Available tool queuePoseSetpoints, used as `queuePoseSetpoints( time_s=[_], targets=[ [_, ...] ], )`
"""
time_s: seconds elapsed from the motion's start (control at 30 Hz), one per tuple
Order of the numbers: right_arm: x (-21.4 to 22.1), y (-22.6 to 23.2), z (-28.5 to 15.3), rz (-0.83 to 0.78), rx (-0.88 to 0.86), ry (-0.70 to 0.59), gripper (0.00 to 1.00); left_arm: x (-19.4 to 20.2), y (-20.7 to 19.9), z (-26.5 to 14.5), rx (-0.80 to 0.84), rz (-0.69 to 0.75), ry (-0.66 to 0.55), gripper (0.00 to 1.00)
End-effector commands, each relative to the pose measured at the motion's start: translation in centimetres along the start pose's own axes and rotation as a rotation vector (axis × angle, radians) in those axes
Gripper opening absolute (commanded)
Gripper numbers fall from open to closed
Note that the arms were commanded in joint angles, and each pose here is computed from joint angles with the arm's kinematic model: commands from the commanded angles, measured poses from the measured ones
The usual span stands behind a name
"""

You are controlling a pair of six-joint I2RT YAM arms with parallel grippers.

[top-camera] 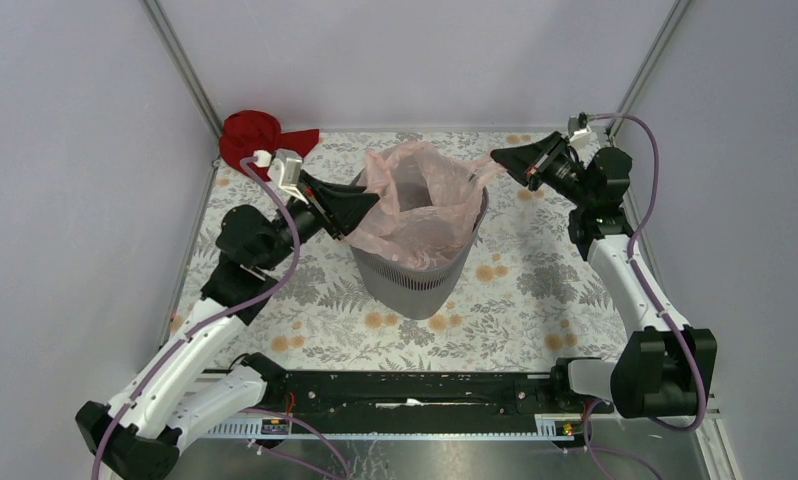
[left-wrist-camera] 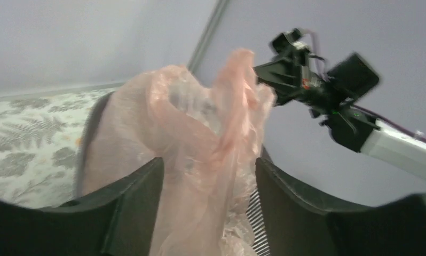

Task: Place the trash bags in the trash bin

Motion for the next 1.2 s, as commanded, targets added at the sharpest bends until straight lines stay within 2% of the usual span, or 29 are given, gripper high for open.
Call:
queuePoseSetpoints(
  time_s=[0.0,0.07,0.13,0.23,0.3,0.37,0.5,0.63,0.83,0.9,1.17],
  targets=[
    [1.9,4.8,-2.0,-0.229,-0.193,0.061,0.00,-2.6,0.6,-2.9,-0.312,-0.080,0.130,0.80],
    [2.3,5.2,-2.5,-0.275,-0.198,0.057,0.00,-3.2,0.2,-4.3,-0.375,-0.136,0.190,0.90],
    [2.6,5.4,-2.8,-0.309,-0.192,0.044,0.00,-4.1,-0.8,-5.3,-0.369,-0.198,0.196,0.93],
    [3.1,5.3,-3.0,-0.334,-0.197,0.040,0.00,-6.2,-3.0,-5.5,-0.211,-0.292,0.151,0.93],
    [3.4,5.4,-3.0,-0.346,-0.203,0.044,0.00,-7.5,-4.5,-4.7,-0.067,-0.348,0.136,0.87],
    [3.6,5.5,-3.0,-0.355,-0.207,0.049,0.00,-8.2,-5.3,-4.0,-0.003,-0.391,0.144,0.81],
    [3.8,5.5,-3.2,-0.363,-0.205,0.050,0.00,-7.8,-5.7,-2.2,-0.037,-0.397,0.152,0.79],
    [4.0,5.3,-3.4,-0.373,-0.188,0.042,0.00,-7.0,-7.0,0.5,0.015,-0.402,0.182,0.77],
    [4.1,5.6,-3.9,-0.420,-0.163,0.001,0.00,-6.3,-6.1,2.1,-0.106,-0.349,0.087,0.67],
    [4.2,5.8,-4.0,-0.422,-0.165,0.003,0.00,-6.0,-5.8,3.0,-0.133,-0.331,0.090,0.65],
    [4.3,6.4,-4.6,-0.476,-0.136,-0.037,0.00,-5.7,-4.4,3.6,-0.259,-0.282,0.036,0.65]
  ],
)
Point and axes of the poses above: each gripper's point midway between its finger pads, its own z axis out along the fingers, its own y axis along the line the jaws close on, x = y × z, the point moved 9 cm from there along -z, back along the fingers, and after that the axes turned 14 degrees about z, right-handed, at the moved point
